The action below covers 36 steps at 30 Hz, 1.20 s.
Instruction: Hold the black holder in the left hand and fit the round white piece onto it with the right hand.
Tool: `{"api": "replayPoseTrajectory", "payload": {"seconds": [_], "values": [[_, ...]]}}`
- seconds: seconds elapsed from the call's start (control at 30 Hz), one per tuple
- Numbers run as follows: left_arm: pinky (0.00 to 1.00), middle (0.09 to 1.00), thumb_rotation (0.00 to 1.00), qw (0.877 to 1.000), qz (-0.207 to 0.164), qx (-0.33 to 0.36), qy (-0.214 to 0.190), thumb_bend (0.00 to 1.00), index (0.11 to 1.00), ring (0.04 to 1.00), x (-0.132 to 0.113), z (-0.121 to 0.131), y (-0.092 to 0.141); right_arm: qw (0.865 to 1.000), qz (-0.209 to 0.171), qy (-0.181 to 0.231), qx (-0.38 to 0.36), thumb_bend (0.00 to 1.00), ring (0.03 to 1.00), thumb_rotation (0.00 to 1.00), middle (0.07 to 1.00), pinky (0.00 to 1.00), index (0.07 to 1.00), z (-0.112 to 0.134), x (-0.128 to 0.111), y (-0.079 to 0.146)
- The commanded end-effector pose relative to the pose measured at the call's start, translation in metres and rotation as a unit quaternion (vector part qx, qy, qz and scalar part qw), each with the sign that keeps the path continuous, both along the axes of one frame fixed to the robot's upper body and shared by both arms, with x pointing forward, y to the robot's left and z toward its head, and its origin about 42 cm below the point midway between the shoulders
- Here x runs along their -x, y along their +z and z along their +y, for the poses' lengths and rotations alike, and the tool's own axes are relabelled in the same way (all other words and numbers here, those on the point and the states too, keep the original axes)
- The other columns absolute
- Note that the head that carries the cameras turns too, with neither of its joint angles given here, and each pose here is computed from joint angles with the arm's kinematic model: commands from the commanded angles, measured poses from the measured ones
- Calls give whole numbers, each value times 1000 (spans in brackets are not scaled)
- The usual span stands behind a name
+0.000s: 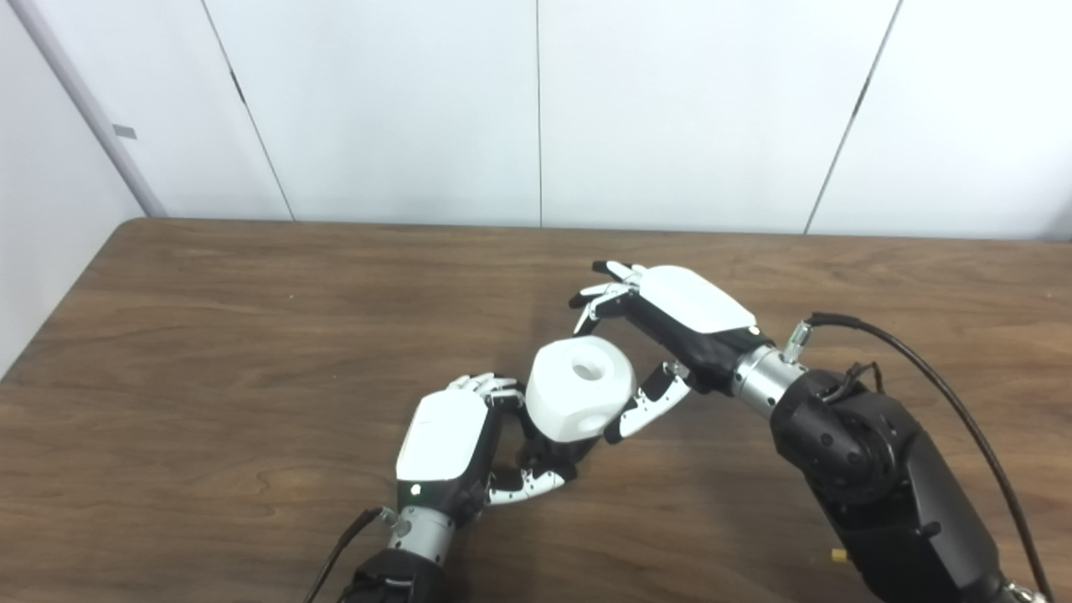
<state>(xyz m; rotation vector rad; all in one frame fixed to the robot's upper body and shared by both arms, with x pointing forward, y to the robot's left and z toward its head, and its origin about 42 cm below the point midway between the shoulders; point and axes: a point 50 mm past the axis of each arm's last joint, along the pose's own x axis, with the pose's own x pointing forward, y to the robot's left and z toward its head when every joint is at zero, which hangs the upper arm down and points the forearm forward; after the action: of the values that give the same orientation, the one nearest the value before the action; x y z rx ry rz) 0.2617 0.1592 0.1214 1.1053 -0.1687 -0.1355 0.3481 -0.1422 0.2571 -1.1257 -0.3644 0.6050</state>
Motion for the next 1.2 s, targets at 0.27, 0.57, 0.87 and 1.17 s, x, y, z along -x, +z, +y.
{"api": "replayPoseTrajectory", "payload": {"seconds": [0.27, 0.57, 0.87, 1.17], "values": [[872, 767, 51, 999, 47, -20, -17, 523, 486, 832, 10, -3, -18, 999, -34, 1, -15, 522, 991, 136, 842, 1000, 483, 3, -2, 16], [875, 769, 51, 999, 47, -20, -17, 523, 486, 835, 10, -4, -18, 999, -32, 1, -16, 522, 989, 136, 841, 1000, 483, 4, -3, 12], [871, 767, 51, 999, 46, -19, -17, 523, 486, 834, 10, -5, -19, 1000, -28, -2, -12, 522, 989, 137, 843, 1000, 483, 2, -3, 8], [871, 769, 51, 999, 49, -17, -14, 523, 486, 837, 10, -7, -19, 1000, -26, -2, -11, 522, 989, 137, 843, 1000, 483, 1, -3, 6]]}}
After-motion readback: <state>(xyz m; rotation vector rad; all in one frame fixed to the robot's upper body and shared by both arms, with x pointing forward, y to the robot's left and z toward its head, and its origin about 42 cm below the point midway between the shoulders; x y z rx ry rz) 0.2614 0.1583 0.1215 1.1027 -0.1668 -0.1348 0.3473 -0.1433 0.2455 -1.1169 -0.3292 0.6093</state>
